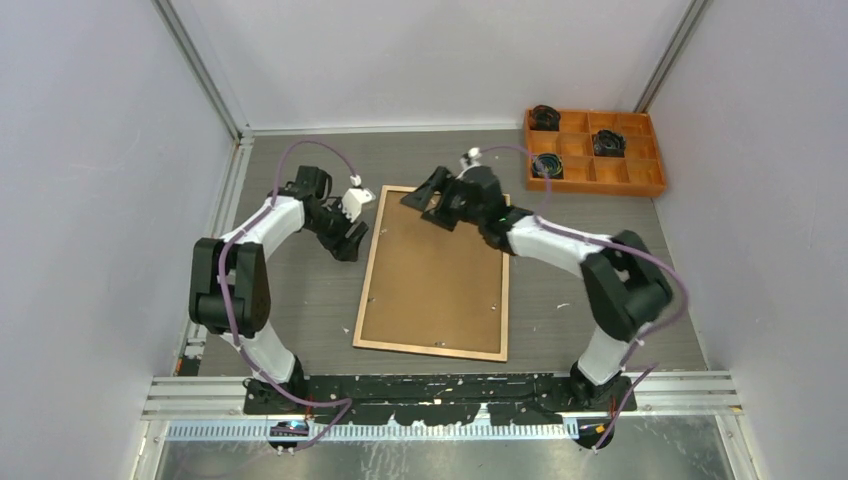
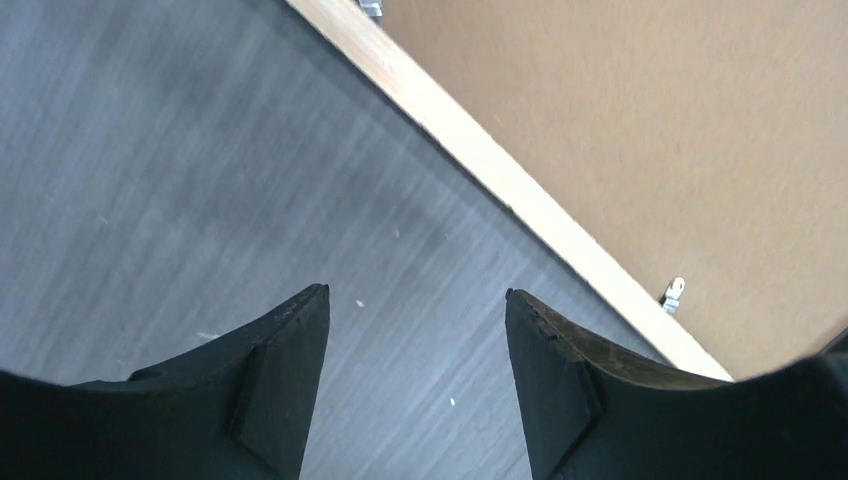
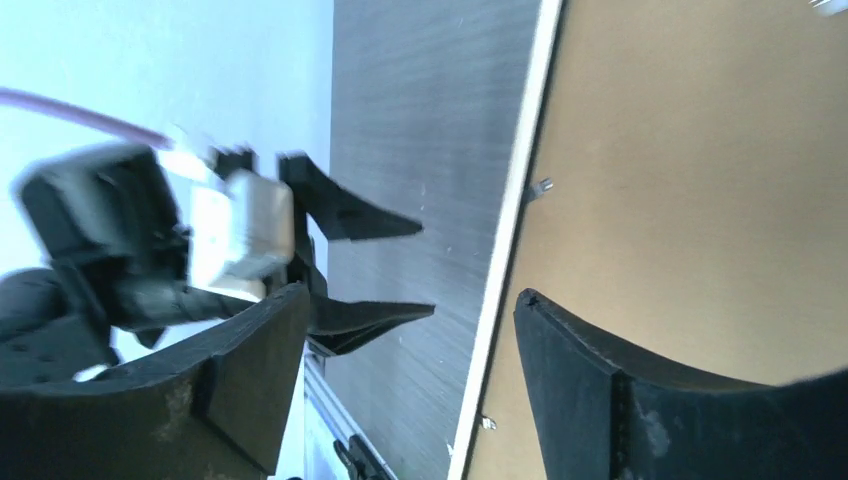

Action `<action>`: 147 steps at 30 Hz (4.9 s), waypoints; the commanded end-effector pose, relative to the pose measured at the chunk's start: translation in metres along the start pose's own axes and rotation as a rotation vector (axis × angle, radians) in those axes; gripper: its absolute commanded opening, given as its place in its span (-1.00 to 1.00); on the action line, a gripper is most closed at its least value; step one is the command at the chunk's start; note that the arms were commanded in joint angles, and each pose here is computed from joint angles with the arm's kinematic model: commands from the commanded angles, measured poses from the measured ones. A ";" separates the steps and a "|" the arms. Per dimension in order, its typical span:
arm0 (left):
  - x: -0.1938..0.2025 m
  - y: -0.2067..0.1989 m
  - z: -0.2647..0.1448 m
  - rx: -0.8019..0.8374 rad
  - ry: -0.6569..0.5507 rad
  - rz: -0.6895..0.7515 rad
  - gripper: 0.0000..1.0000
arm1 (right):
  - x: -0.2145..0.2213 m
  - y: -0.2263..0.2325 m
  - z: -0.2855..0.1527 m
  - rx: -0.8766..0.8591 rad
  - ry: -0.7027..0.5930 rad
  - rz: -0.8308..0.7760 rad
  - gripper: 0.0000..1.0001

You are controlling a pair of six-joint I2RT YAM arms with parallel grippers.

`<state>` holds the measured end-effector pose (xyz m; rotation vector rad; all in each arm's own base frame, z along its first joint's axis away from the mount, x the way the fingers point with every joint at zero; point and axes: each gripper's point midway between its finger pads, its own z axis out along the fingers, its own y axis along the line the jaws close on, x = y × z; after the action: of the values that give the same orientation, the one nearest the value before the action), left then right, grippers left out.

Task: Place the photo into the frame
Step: Install the photo frame item at the center of the board, then adjust the photo frame at the center of the board.

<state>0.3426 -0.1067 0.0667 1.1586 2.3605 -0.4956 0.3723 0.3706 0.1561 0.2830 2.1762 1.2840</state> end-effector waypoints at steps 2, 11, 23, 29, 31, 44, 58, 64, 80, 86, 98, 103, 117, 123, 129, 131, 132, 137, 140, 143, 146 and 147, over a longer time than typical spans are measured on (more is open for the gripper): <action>0.031 -0.013 0.007 -0.037 0.090 0.091 0.33 | -0.060 -0.061 -0.084 0.331 -0.212 -0.067 0.69; 0.043 -0.032 0.013 -0.050 0.129 0.167 0.34 | -0.092 -0.154 -0.165 0.657 -0.358 -0.080 0.85; 0.059 -0.053 0.013 -0.031 0.164 0.228 0.34 | -0.083 -0.208 -0.130 0.711 -0.275 -0.028 0.86; 0.053 -0.081 0.021 0.020 0.152 0.294 0.34 | -0.075 -0.209 -0.079 0.641 -0.194 0.019 0.80; 0.051 -0.092 0.026 0.033 0.160 0.321 0.35 | -0.070 -0.199 -0.056 0.609 -0.161 0.014 0.77; 0.028 -0.174 0.056 0.185 0.213 0.443 0.50 | -0.006 -0.072 0.089 0.277 0.169 -0.098 0.78; 0.030 -0.190 -0.016 0.266 0.283 0.513 0.91 | -0.106 -0.066 -0.023 0.435 -0.080 -0.229 1.00; -0.005 -0.133 -0.048 0.129 0.157 0.465 0.91 | -0.096 -0.079 -0.102 0.571 -0.153 -0.234 1.00; -0.029 0.157 -0.034 -0.524 0.132 -0.081 0.70 | 0.047 -0.116 -0.253 0.536 -0.056 0.086 1.00; -0.008 0.156 -0.007 -0.499 0.165 -0.100 0.68 | 0.059 -0.129 -0.239 0.531 -0.018 0.120 1.00; 0.033 0.096 0.002 -0.318 0.196 -0.001 0.70 | 0.036 -0.167 -0.185 0.595 0.004 0.094 1.00; 0.043 0.061 0.002 -0.221 0.182 0.060 0.69 | 0.005 -0.174 -0.173 0.598 -0.023 0.103 1.00; 0.047 -0.067 -0.016 0.100 0.120 0.185 0.68 | -0.042 -0.195 -0.149 0.675 -0.018 0.067 1.00; 0.053 -0.040 -0.035 0.069 0.128 0.127 0.68 | -0.088 -0.187 -0.171 0.756 -0.156 0.023 1.00; 0.051 0.008 -0.071 0.008 0.045 0.022 0.60 | -0.098 -0.172 -0.184 0.763 -0.192 -0.006 1.00; 0.059 0.023 -0.068 -0.050 0.077 0.028 0.54 | -0.092 -0.175 -0.185 0.761 -0.178 0.006 1.00; 0.063 0.029 -0.064 -0.070 0.089 0.022 0.50 | -0.087 -0.176 -0.184 0.752 -0.174 0.019 1.00; 0.084 0.039 -0.043 -0.107 0.158 -0.016 0.35 | -0.060 -0.180 -0.180 0.688 -0.130 0.105 1.00; 0.093 0.030 -0.031 -0.085 0.178 -0.008 0.34 | -0.045 -0.185 -0.177 0.658 -0.108 0.154 1.00; 0.092 0.017 -0.024 -0.062 0.170 0.006 0.33 | -0.037 -0.190 -0.172 0.644 -0.096 0.179 1.00; 0.087 -0.002 -0.015 -0.020 0.161 0.015 0.33 | -0.036 -0.195 -0.164 0.637 -0.079 0.187 1.00; 0.087 -0.009 -0.012 -0.003 0.163 0.017 0.33 | -0.037 -0.195 -0.161 0.629 -0.075 0.190 1.00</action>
<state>0.2877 -0.0239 0.0233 1.2423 2.5540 -0.3572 0.3074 0.1231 0.0508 0.7976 2.5507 0.5095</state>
